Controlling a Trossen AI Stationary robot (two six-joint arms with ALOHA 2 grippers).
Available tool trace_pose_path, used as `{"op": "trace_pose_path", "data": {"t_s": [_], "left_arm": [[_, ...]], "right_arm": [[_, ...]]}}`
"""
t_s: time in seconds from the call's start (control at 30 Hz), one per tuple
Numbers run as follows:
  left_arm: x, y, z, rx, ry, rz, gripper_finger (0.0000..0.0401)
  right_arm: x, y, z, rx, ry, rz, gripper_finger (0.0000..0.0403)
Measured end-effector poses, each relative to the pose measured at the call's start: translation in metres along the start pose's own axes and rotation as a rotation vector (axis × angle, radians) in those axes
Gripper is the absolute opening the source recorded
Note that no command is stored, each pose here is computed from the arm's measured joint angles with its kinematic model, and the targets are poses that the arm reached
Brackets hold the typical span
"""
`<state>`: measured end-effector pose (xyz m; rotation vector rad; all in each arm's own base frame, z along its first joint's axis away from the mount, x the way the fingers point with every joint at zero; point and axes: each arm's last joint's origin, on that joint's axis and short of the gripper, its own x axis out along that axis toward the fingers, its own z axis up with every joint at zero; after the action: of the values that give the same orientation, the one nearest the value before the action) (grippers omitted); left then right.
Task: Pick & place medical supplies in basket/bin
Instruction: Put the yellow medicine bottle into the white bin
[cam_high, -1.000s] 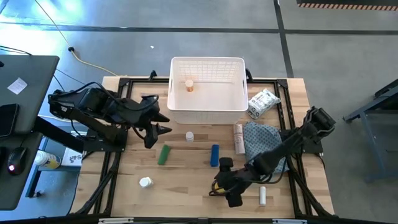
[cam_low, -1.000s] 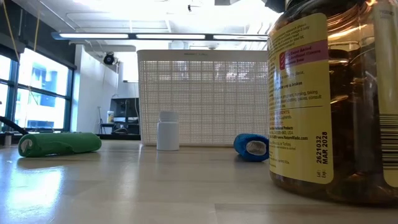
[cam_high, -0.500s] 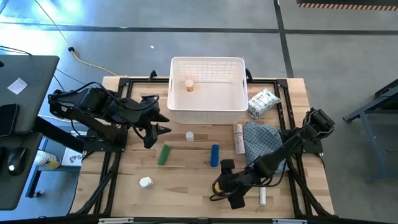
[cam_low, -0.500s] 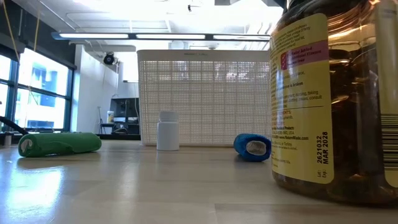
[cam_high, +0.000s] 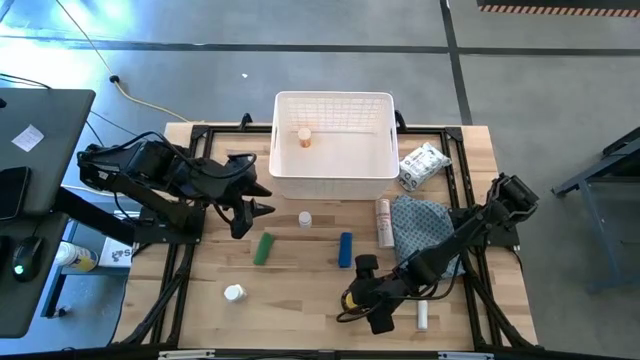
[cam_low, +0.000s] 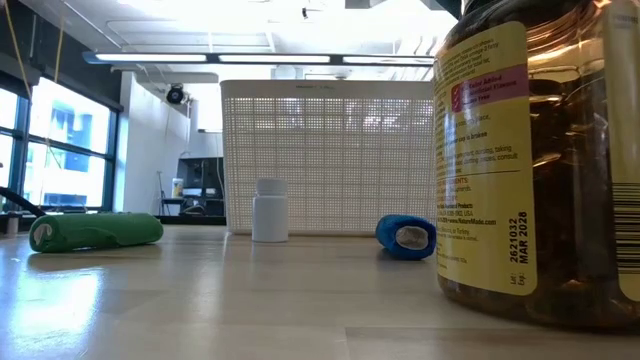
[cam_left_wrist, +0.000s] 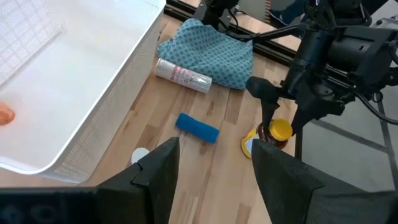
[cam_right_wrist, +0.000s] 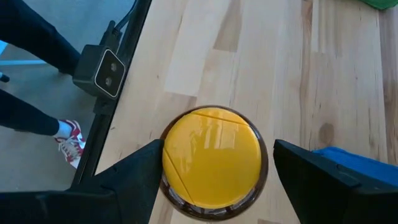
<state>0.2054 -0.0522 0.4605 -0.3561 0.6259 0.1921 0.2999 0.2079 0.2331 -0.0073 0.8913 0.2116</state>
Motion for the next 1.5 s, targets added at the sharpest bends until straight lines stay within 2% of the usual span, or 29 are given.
{"op": "trace_pose_path", "data": {"t_s": [0.23,0.63,0.9,1.07,1.33,1.5], "left_arm": [[0.000,0.000,-0.001,0.001,0.006,0.004,0.0232],[0.000,0.000,0.000,-0.001,0.005,0.003,0.0232],[0.000,0.000,0.000,0.002,0.005,0.003,0.0232],[-0.001,0.001,-0.001,0.001,0.004,0.002,0.0232],[-0.010,0.005,-0.001,0.054,-0.013,0.004,0.0232],[-0.019,0.010,-0.001,0.061,-0.066,0.055,0.0232]], "right_arm": [[0.000,0.000,0.000,-0.010,0.003,-0.003,0.0289],[0.000,0.000,0.000,-0.009,0.006,0.009,0.0216],[-0.011,-0.004,0.005,0.010,-0.035,0.007,0.0215],[-0.044,-0.028,0.024,0.081,-0.167,-0.065,0.0214],[-0.107,-0.091,0.053,0.248,-0.395,-0.125,0.0214],[-0.150,-0.127,0.084,0.274,-0.467,-0.216,0.0214]]}}
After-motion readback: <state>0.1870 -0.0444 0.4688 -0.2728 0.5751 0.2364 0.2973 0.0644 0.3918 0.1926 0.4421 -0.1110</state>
